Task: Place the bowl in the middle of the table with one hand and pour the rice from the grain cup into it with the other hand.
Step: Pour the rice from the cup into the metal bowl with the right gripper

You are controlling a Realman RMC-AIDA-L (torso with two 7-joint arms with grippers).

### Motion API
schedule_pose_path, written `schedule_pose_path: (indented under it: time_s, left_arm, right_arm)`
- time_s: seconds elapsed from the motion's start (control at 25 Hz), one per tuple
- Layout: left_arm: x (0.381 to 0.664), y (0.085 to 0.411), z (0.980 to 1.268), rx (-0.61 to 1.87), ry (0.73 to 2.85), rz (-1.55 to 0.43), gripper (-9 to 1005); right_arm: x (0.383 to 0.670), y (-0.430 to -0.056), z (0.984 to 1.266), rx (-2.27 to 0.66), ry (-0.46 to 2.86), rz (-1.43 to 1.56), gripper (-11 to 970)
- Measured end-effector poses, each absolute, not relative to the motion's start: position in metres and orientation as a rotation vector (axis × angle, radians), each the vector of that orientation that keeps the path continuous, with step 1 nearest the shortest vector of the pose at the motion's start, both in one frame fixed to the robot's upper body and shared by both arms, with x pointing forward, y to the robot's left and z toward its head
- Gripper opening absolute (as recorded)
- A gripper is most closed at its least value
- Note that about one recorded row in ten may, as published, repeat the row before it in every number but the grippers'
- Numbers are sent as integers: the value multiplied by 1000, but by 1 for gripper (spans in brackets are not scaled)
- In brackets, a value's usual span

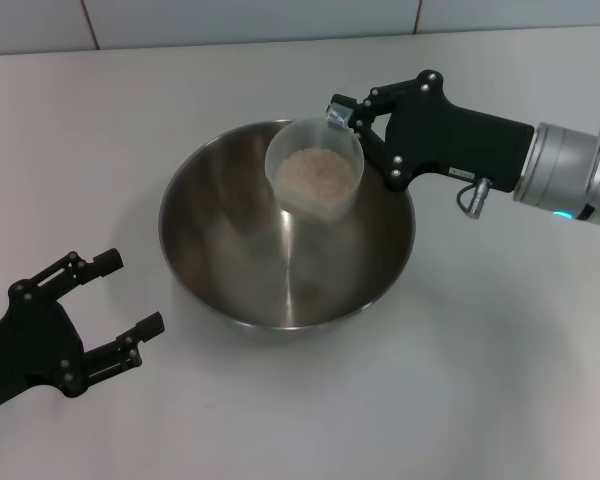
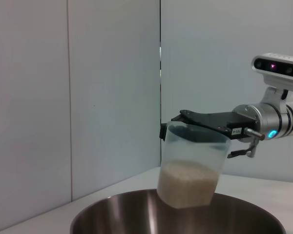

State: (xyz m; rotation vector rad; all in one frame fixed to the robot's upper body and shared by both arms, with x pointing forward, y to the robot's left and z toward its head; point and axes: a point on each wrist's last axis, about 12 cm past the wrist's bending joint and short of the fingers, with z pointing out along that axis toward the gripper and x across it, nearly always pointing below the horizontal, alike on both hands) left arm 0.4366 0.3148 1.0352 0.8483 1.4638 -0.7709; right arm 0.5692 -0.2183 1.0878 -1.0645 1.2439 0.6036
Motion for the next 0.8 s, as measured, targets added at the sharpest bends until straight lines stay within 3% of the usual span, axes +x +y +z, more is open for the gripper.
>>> schedule_pose_path:
  time_s: [0.8]
  left_arm:
    - [440, 319, 1037, 818, 1459, -726, 810]
  right_arm:
    - [583, -202, 1125, -1535, 910, 123, 29]
